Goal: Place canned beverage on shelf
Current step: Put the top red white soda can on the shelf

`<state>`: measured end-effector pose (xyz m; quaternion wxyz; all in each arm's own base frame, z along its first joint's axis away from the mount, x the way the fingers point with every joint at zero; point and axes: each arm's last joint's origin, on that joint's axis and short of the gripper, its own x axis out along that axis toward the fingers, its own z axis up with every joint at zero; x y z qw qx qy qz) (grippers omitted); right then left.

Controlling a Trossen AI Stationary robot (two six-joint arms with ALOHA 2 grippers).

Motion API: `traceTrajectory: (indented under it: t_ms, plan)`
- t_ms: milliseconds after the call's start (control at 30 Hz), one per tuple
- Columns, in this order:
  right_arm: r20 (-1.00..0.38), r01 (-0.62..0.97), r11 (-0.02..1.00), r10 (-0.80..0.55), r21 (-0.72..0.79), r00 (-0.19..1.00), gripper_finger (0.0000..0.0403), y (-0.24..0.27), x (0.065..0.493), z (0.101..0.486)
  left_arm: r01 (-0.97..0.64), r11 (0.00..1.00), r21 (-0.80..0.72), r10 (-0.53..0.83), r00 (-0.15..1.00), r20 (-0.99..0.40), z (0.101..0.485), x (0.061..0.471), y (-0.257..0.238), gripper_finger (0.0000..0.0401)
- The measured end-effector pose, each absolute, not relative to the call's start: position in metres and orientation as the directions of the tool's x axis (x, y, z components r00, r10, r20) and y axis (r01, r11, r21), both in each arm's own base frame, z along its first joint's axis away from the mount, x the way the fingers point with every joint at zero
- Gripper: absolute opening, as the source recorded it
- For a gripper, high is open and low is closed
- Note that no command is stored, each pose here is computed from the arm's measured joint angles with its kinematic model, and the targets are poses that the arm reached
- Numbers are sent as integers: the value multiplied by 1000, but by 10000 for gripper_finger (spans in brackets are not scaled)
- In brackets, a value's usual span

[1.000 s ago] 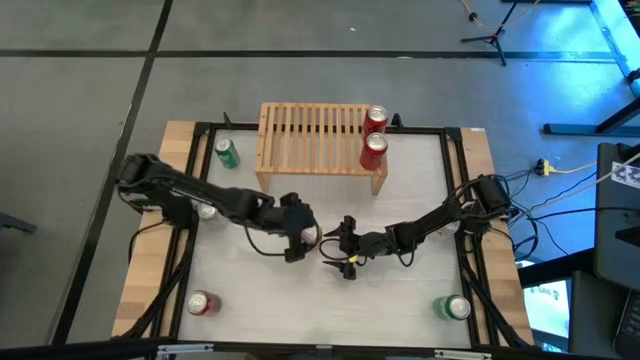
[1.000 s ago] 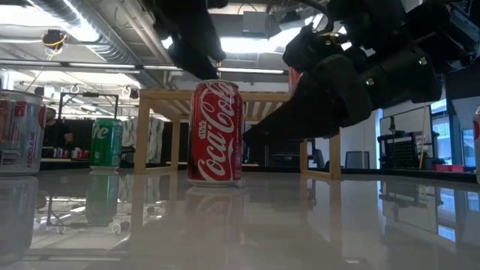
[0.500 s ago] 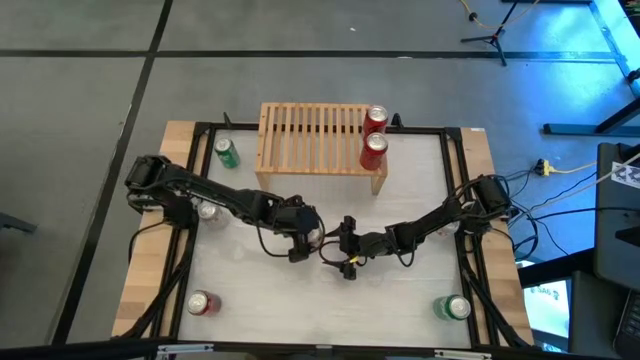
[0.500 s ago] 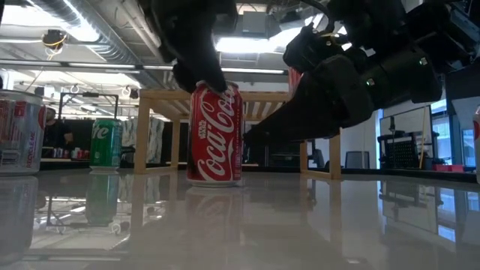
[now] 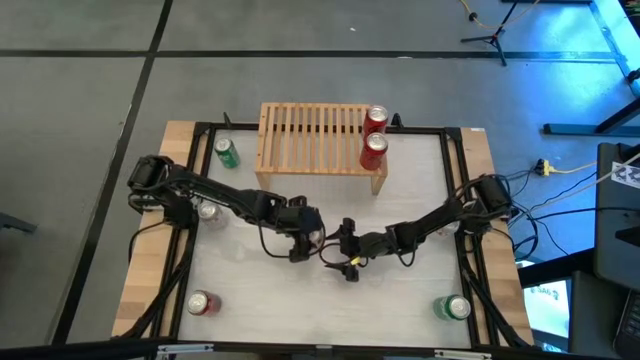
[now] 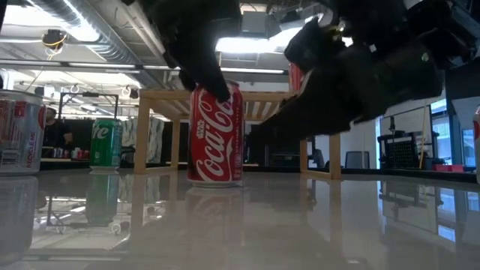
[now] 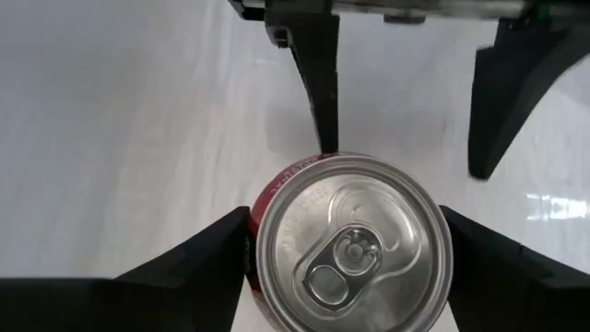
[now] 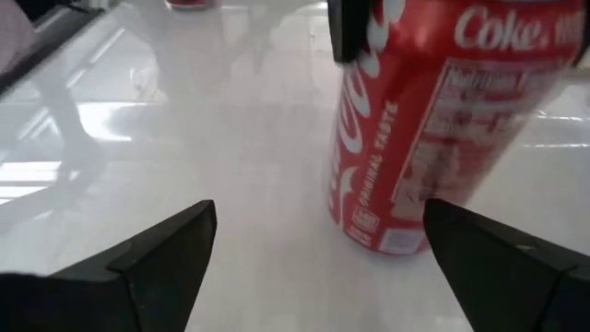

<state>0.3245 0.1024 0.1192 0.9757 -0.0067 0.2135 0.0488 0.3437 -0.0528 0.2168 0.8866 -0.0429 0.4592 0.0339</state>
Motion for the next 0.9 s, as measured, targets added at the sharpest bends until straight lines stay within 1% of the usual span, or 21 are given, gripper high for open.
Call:
traceTrajectory:
  t_ms: [167, 233, 333, 433, 600, 800, 900]
  plan:
    - [-414, -100, 995, 79, -27, 907, 381, 117, 312, 142, -66, 997, -46, -2, 549, -836, 225, 337, -53, 273]
    - [-401, -102, 994, 76, -42, 913, 381, 125, 304, 155, -52, 998, -35, 0, 556, -831, 237, 335, -53, 273]
    - [-385, -110, 993, 81, -54, 920, 381, 134, 290, 176, -34, 999, -29, -3, 592, -806, 262, 335, -51, 273]
    - [-375, -125, 991, 98, -48, 922, 381, 137, 276, 197, -20, 1000, -9, 5, 603, -798, 285, 337, -46, 275]
    - [-326, -134, 991, 118, -28, 938, 381, 132, 261, 226, -27, 1000, 9, 25, 637, -770, 339, 337, -30, 277]
    - [-307, -129, 991, 117, -19, 944, 381, 123, 252, 242, -54, 996, 74, 91, 687, -721, 388, 332, 2, 279]
    - [-294, -119, 993, 109, -16, 949, 381, 119, 249, 247, -79, 994, 81, 113, 720, -685, 410, 327, 23, 280]
